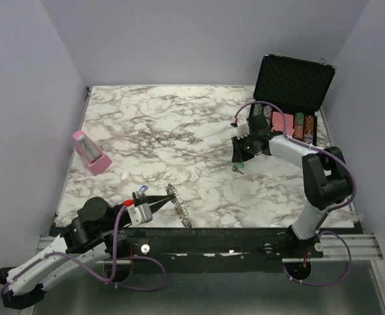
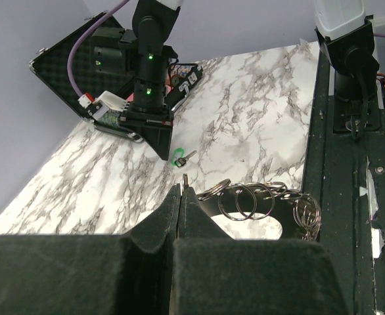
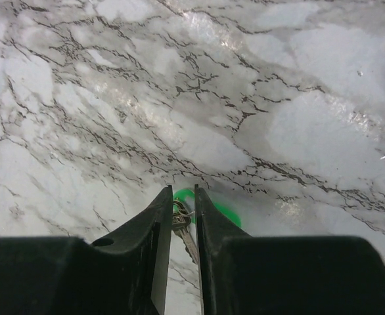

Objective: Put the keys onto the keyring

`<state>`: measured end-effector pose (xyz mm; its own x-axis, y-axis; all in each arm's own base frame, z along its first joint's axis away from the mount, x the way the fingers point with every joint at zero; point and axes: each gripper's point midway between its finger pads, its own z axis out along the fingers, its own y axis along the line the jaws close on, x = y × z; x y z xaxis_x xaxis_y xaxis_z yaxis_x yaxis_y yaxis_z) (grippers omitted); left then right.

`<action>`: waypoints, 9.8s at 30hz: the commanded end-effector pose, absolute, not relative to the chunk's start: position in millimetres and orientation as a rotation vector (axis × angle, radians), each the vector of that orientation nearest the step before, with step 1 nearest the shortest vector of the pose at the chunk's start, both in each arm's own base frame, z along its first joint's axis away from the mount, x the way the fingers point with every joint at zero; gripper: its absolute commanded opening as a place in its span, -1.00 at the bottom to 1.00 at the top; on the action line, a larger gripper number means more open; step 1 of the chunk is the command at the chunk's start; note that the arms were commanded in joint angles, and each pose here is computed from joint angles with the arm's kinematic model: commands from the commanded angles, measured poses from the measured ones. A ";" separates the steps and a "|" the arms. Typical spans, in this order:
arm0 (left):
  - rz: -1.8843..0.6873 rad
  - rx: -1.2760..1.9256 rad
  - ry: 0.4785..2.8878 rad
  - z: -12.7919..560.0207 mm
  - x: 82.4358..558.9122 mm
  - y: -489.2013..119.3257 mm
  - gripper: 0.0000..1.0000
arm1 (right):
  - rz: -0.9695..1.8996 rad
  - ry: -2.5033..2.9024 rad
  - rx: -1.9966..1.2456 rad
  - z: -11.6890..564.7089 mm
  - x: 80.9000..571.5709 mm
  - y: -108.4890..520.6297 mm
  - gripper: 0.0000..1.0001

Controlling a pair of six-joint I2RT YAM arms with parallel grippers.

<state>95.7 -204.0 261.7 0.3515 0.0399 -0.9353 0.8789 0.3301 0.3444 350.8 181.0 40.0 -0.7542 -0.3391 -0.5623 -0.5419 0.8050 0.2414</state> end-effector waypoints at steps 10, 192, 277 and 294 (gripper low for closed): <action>-0.709 1.084 1.054 267.7 96.6 -204.3 -1.00 | 0.508 2.555 -0.628 31.7 347.0 172.8 -0.39; -0.690 1.098 0.850 320.9 99.8 -229.7 -1.00 | 0.806 0.448 -1.742 295.1 165.9 233.1 -0.99; -0.537 1.100 0.989 278.7 116.5 -202.1 -1.00 | 0.467 2.379 -0.989 26.8 299.6 134.5 -0.83; -0.532 1.107 0.997 276.3 117.6 -202.6 -1.00 | 0.583 2.452 -1.063 28.2 298.7 144.5 -0.58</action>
